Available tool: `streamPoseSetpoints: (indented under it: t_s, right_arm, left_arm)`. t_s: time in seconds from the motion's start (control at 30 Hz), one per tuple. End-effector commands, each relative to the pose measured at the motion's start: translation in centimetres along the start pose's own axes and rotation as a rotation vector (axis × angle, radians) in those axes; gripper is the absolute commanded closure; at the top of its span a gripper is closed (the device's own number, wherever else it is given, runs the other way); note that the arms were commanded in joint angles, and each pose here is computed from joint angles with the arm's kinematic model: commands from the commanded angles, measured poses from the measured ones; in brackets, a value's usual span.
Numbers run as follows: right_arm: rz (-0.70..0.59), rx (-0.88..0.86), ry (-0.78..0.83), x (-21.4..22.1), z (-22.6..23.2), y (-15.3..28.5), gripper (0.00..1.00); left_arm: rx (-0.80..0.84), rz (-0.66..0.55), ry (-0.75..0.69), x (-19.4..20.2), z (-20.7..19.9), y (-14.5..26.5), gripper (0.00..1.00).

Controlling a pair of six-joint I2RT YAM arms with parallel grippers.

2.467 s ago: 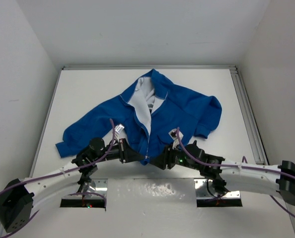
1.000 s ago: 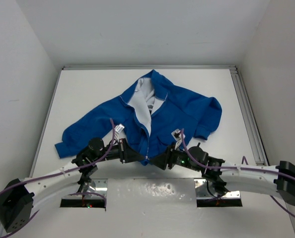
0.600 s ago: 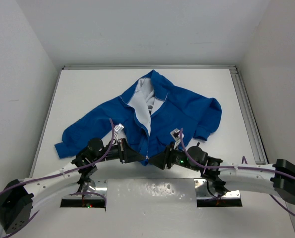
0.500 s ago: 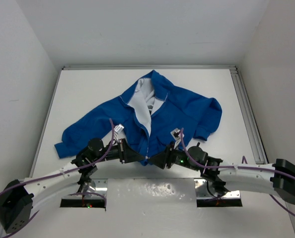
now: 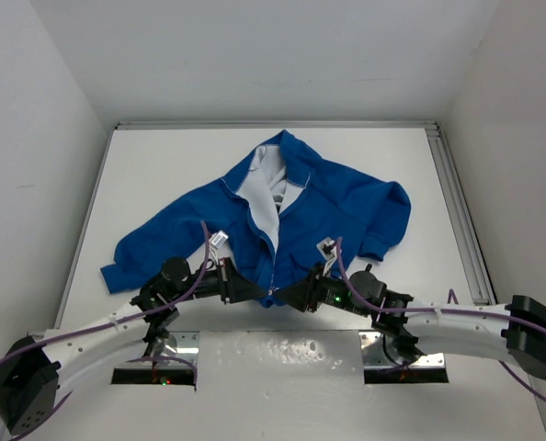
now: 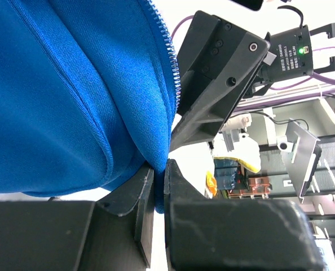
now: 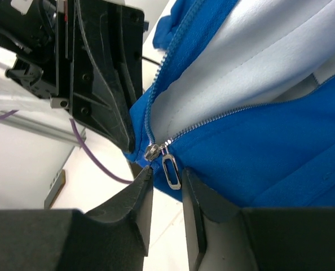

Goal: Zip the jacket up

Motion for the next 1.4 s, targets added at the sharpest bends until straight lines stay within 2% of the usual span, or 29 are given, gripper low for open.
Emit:
streamPoseSetpoints:
  t_s: [0.0,0.1,0.17,0.43,0.77,0.83,0.97,1.07,1.23,1.27,1.37]
  right_arm:
    - [0.002,-0.066,-0.009,-0.2,1.1,-0.1,0.73]
    - [0.026,-0.064,0.000,0.1,0.9,-0.2,0.61]
    - [0.032,-0.057,0.001,0.1,0.9,-0.3,0.60]
    - [-0.019,-0.065,0.016,-0.5,1.1,-0.3,0.72]
    - [-0.040,-0.079,0.034,-0.9,1.3,-0.4,0.80]
    - [-0.054,-0.066,0.035,-1.0,1.1,-0.2,0.79]
    - [-0.059,-0.052,0.039,-1.0,0.9,-0.2,0.64]
    - [-0.070,-0.060,0.030,-1.1,0.9,-0.2,0.65]
    - [-0.075,-0.057,0.031,-1.1,0.9,-0.3,0.72]
    - [-0.074,-0.054,0.032,-1.1,0.8,-0.3,0.76]
    - [-0.073,-0.051,0.032,-1.1,0.7,-0.4,0.78]
  left_arm:
    - [0.064,-0.030,-0.027,-0.8,-1.1,0.1,1.00]
    - [0.069,-0.026,-0.035,-0.9,-1.3,0.1,1.00]
    - [0.067,-0.035,-0.029,-0.9,-1.2,0.1,1.00]
    - [0.065,-0.031,-0.022,-0.8,-1.2,0.1,1.00]
    - [0.055,-0.036,-0.023,-0.7,-1.0,0.2,1.00]
    - [0.055,-0.032,-0.029,-0.8,-1.0,0.1,1.00]
    - [0.051,-0.035,-0.028,-0.7,-0.9,0.2,1.00]
    - [0.058,-0.020,-0.030,-0.8,-1.0,0.0,1.00]
    - [0.055,-0.029,-0.031,-0.8,-1.0,0.0,1.00]
    - [0.057,-0.023,-0.031,-0.8,-1.0,0.0,1.00]
    - [0.056,-0.031,-0.026,-0.5,-0.7,0.1,1.00]
Point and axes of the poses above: each gripper's point midway between its finger pads, its own y axis back along the fingers, its own z axis along the line the jaws close on, x = y × z, the point moved 7 cm from there along y, back along the fingers, and after that the axes turned 13 degrees about -y, right-handed, at the moved point
